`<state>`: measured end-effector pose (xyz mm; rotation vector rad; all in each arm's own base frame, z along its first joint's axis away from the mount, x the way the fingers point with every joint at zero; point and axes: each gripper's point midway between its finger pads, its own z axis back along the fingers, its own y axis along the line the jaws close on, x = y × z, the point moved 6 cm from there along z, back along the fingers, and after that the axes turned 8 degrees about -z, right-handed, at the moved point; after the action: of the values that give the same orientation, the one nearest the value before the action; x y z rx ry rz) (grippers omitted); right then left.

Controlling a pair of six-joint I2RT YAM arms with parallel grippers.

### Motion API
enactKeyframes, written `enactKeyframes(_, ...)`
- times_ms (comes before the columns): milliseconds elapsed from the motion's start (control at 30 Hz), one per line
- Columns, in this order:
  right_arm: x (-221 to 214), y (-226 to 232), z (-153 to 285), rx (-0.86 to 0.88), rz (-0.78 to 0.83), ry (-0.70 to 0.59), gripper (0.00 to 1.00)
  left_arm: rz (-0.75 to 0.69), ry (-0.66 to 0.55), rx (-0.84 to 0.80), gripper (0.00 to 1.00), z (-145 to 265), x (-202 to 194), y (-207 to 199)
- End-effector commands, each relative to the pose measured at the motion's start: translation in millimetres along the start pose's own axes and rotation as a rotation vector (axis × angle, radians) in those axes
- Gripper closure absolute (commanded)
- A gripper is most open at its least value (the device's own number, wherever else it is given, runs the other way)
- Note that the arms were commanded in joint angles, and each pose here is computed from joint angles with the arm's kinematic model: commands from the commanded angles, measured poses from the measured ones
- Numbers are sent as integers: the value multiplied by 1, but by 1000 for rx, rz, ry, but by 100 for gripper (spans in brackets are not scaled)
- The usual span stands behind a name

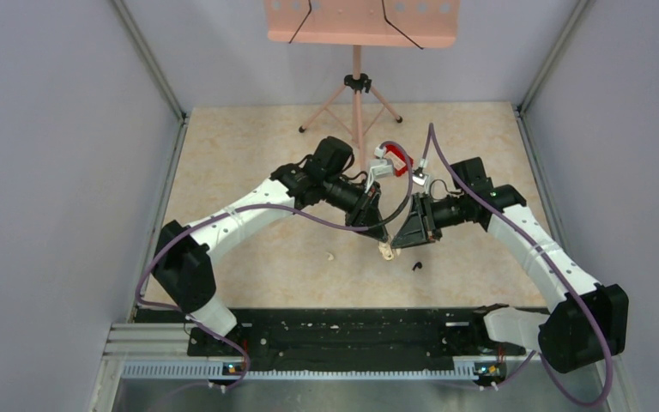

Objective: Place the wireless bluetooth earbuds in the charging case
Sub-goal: Insert the left earbud into the left side groove of the charging case.

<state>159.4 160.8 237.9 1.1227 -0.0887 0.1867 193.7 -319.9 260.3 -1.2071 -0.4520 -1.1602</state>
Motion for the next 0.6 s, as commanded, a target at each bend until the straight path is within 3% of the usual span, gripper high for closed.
enactKeyframes(0,2,23,7,50,94,-19,100,-60,-17,-10,100,3,12,-2)
enactKeyframes(567,5,32,5,62,103,-17,100,-75,45,-15,100,-11,10,-3)
